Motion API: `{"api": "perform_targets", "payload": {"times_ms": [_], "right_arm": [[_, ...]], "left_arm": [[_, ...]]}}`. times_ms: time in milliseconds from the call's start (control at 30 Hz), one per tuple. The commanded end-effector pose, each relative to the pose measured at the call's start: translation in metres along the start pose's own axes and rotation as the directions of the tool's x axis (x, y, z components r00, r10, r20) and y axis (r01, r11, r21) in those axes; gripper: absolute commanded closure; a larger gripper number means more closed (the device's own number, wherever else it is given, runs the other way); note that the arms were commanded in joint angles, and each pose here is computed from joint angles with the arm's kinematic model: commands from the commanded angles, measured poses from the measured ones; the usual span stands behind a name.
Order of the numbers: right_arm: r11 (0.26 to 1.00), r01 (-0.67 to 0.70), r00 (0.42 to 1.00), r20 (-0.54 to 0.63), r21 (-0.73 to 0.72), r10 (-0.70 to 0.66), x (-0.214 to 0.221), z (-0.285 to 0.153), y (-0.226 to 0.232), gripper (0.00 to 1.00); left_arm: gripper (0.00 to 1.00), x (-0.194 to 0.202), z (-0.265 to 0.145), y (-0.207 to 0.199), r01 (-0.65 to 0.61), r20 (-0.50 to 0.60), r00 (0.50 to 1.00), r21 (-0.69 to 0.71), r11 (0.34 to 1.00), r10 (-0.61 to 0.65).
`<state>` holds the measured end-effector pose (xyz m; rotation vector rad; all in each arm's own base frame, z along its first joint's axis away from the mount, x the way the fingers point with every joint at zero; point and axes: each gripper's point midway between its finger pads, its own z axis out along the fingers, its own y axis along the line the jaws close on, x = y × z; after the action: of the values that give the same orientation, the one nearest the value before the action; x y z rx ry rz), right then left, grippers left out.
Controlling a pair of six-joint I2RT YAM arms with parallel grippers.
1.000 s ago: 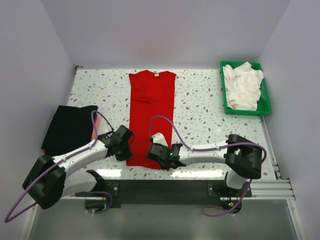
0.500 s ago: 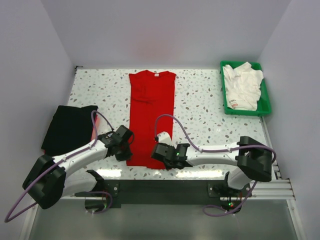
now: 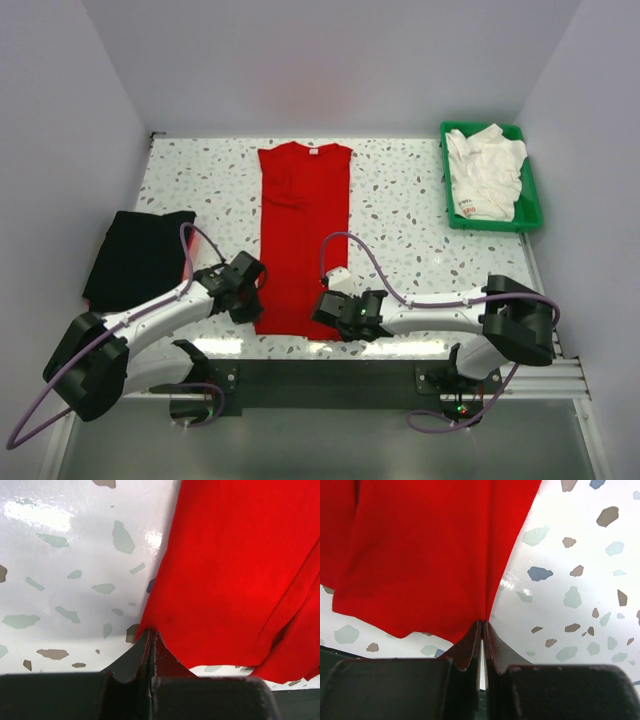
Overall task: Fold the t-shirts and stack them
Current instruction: Fold the tshirt
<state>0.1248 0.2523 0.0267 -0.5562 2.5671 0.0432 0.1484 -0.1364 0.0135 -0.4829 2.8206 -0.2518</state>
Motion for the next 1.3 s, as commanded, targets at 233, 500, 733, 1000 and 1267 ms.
{"api": "perform_targets", "payload": {"times_ms": [233, 500, 733, 1000, 1267], "right_arm": [[0.999, -0.042, 0.999, 0.02, 0.002, 0.042, 0.004, -0.005, -0.009, 0.89], [0.992, -0.086, 0.99, 0.103, -0.091, 0.095, -0.019, -0.035, -0.006, 0.6], [0.977, -0.069, 0.982, 0.161, -0.2, 0.103, -0.043, -0.054, 0.013, 0.6], [0.98, -0.046, 0.987, 0.143, -0.195, 0.075, -0.043, -0.034, 0.021, 0.6], [0.976, -0.071, 0.988, 0.116, -0.206, 0.097, -0.036, -0.021, 0.017, 0.6]], "left_arm": [[1.0, 0.013, -0.007, 0.007, 0.019, -0.037, 0.999, 0.003, 1.0, -0.019], [0.79, 0.002, -0.022, -0.011, -0.043, -0.013, 0.999, 0.075, 0.996, 0.044], [0.62, 0.0, -0.028, -0.017, -0.06, -0.003, 0.998, 0.109, 0.992, 0.061], [0.61, -0.002, -0.039, -0.04, -0.124, 0.011, 0.992, 0.129, 0.984, 0.124], [0.64, 0.01, -0.031, -0.047, -0.204, 0.007, 0.979, 0.029, 0.978, 0.204]]}}
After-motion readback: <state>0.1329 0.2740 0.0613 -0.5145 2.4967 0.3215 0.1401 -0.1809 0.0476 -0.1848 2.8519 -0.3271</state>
